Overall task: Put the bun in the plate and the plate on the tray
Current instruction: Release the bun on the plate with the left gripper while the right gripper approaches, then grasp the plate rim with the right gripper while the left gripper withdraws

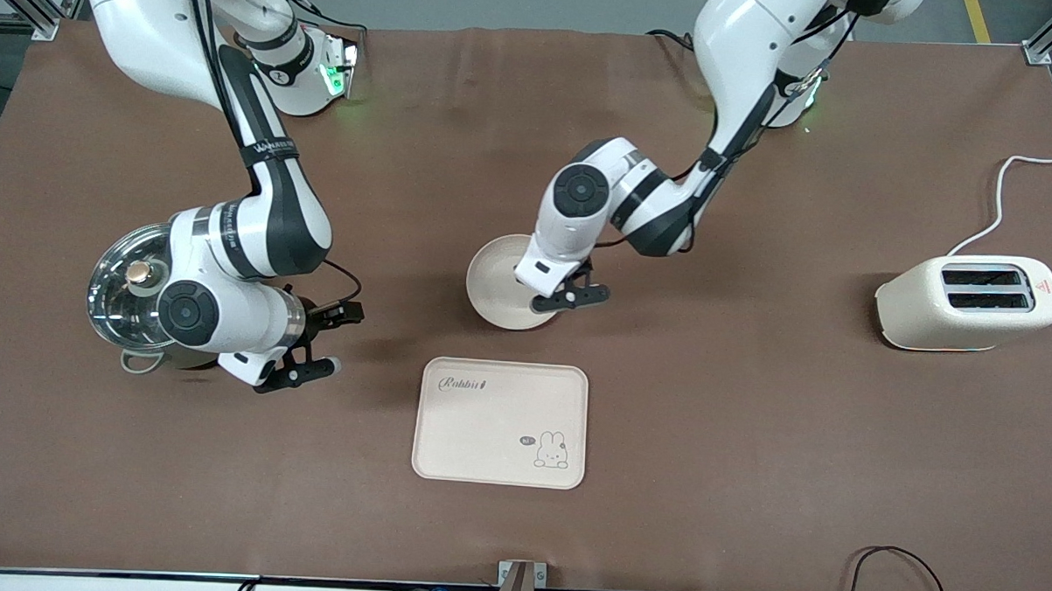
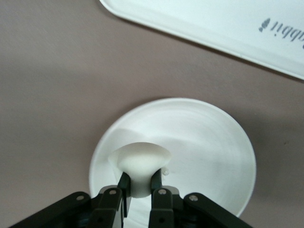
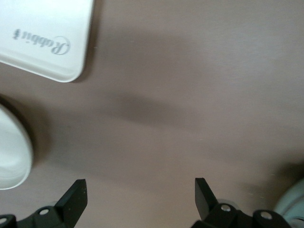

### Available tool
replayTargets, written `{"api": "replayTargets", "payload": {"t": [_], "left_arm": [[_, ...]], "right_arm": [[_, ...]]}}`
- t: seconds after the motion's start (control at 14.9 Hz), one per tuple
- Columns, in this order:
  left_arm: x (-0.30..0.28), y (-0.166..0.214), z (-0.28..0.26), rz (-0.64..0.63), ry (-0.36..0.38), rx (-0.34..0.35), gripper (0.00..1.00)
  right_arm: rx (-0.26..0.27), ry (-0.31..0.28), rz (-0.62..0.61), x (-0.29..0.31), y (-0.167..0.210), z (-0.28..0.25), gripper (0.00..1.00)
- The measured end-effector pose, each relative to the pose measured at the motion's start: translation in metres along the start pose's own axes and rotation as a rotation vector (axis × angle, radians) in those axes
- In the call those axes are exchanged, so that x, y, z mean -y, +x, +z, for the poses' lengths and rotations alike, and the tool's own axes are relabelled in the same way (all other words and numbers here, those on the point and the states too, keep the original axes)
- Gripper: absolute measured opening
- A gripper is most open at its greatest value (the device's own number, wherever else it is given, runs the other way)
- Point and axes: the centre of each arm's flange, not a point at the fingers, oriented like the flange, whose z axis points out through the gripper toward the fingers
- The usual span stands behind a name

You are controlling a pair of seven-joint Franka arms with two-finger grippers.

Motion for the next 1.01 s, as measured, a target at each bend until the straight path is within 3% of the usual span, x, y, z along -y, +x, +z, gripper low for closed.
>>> {"api": "replayTargets", "payload": {"t": [0.13, 0.2, 0.4, 0.6, 0.74, 0.87, 1.01], "left_arm": [[-0.006, -0.005, 0.011, -0.012, 0.005, 0.008, 0.32], [-0.007, -0.006, 0.014, -0.010, 0.005, 0.010, 0.45], [-0.013, -0.011, 0.012, -0.003, -0.002, 0.006, 0.72], [-0.011, 0.004, -0.004, 0.016, 0.000, -0.028, 1.00], [0.011, 0.039, -0.031, 0.084, 0.046, -0.048, 1.00], [0.048, 0.086, -0.070, 0.152, 0.077, -0.051, 1.00], [0.099, 0.133, -0.114, 0.220, 0.103, -0.045, 1.00]], "right_arm": [[0.022, 0.041, 0.007, 0.007, -0.002, 0.008, 1.00], [0.031, 0.048, 0.008, 0.007, -0.003, 0.011, 1.00], [0.039, 0.063, -0.012, 0.016, -0.004, 0.016, 1.00], [0.045, 0.132, -0.029, 0.049, -0.004, 0.025, 1.00], [0.050, 0.171, -0.041, 0.075, -0.003, 0.041, 1.00], [0.049, 0.167, -0.073, 0.105, -0.001, 0.062, 0.96], [0.041, 0.149, -0.110, 0.135, 0.000, 0.085, 0.82]]}}
